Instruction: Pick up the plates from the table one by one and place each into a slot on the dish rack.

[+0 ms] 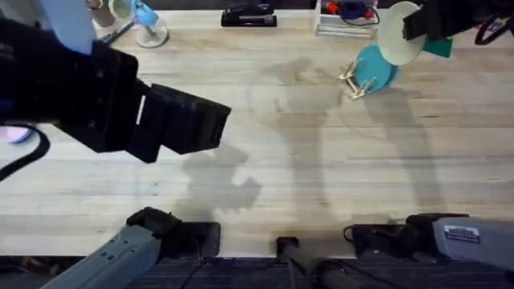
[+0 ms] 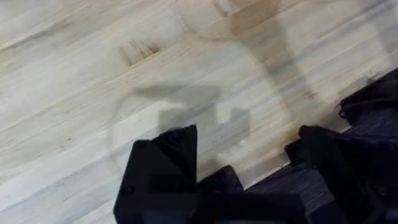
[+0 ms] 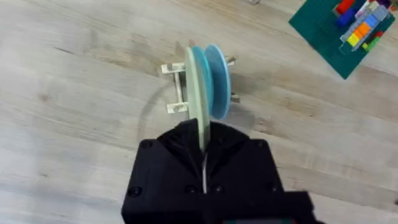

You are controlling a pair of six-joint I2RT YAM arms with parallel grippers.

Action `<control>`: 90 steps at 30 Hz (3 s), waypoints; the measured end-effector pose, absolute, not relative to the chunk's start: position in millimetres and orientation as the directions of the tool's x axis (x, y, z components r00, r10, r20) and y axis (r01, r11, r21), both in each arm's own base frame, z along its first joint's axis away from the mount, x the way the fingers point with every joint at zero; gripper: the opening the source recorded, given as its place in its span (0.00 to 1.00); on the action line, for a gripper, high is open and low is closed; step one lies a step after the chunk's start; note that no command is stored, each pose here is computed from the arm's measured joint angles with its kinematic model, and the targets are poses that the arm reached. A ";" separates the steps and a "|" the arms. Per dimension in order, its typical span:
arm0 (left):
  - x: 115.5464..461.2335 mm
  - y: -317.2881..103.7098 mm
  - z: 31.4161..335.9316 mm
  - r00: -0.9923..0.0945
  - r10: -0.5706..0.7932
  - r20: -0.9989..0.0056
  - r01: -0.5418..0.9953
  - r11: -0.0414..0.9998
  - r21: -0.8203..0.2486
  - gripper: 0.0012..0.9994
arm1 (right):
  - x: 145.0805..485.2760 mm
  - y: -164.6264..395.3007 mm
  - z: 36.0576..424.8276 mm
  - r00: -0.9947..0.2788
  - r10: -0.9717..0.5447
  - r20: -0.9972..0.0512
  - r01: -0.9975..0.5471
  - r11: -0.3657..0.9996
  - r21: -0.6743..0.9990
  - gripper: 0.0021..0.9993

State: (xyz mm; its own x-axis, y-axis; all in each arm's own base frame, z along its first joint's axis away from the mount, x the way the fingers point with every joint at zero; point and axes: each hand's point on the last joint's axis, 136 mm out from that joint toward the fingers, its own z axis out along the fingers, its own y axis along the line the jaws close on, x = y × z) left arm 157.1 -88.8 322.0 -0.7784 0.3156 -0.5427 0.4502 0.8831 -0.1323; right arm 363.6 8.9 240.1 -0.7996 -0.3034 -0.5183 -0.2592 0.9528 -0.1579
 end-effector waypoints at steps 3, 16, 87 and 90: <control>157.1 -88.8 322.0 -0.778 0.316 -0.543 0.450 0.883 -0.132 1.00 | 365.9 9.5 234.8 -0.806 -0.303 -0.508 -0.263 0.953 -0.152 0.03; 157.5 -88.3 321.9 -0.778 0.316 -0.543 0.449 0.884 -0.129 1.00 | 370.4 9.6 219.4 -0.828 -0.305 -0.470 -0.270 0.952 -0.141 0.03; 158.8 -85.5 321.5 -0.779 0.316 -0.542 0.441 0.890 -0.114 0.99 | 388.9 17.9 183.2 -0.841 -0.361 -0.403 -0.333 0.932 -0.140 0.03; 158.8 -85.5 321.5 -0.779 0.316 -0.542 0.441 0.890 -0.114 0.99 | 389.3 17.9 181.6 -0.843 -0.361 -0.399 -0.334 0.932 -0.139 0.03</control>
State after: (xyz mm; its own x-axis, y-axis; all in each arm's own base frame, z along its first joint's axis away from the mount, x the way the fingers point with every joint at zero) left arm 158.8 -85.5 321.5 -0.7787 0.3158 -0.5421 0.4405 0.8905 -0.1140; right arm 389.3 17.9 181.6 -0.8427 -0.3614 -0.3991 -0.3342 0.9323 -0.1385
